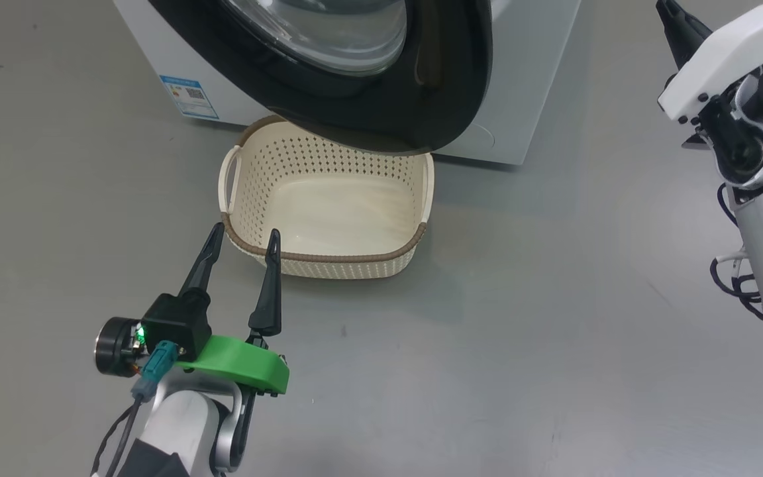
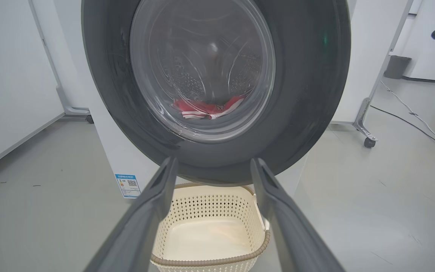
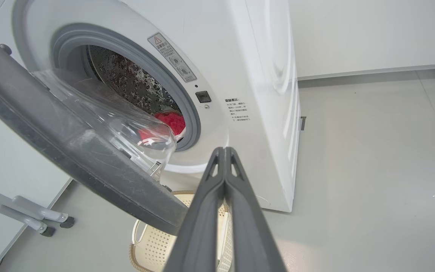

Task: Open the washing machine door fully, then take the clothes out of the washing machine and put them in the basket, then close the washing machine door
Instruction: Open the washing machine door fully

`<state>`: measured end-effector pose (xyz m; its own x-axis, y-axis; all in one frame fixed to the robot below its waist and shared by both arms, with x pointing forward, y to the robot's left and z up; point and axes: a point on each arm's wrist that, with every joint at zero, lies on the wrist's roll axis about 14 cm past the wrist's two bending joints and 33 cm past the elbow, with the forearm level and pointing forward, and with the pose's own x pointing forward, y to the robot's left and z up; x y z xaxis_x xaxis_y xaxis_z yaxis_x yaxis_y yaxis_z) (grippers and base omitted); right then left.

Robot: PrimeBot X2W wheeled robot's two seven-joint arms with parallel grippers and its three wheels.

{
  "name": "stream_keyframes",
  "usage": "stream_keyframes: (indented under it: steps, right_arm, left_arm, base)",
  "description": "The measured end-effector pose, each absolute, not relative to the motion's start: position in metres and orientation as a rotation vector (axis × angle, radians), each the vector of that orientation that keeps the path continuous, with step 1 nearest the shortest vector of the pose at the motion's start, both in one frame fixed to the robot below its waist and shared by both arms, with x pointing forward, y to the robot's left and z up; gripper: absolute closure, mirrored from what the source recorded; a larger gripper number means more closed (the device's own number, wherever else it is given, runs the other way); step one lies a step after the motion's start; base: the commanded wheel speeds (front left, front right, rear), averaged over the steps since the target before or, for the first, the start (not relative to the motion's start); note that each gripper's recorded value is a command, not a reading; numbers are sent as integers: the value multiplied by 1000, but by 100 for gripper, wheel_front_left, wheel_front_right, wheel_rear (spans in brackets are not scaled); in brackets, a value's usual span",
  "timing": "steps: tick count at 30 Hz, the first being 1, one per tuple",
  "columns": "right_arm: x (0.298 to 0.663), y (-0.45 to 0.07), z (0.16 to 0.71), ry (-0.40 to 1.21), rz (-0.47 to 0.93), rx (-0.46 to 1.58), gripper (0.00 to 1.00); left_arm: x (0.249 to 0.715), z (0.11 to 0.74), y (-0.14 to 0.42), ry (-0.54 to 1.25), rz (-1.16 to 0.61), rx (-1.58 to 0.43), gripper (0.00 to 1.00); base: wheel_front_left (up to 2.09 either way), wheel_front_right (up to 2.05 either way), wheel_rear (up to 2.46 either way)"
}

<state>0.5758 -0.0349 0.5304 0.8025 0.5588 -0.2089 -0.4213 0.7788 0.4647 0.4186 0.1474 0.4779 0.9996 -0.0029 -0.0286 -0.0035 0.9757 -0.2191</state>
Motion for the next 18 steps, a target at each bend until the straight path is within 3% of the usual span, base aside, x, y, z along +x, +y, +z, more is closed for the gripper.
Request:
stream_keyframes:
  steps: [7,18]
  right_arm:
    - [551,-74,540,177,442,419,100]
    - [491,-108,513,66,358,303,100]
  left_arm:
    - [415,491,143,-6,-13,-218,0]
    - [408,498,148,-30,-6,-214,0]
  base:
    - [0,0,0]
    - [0,0,0]
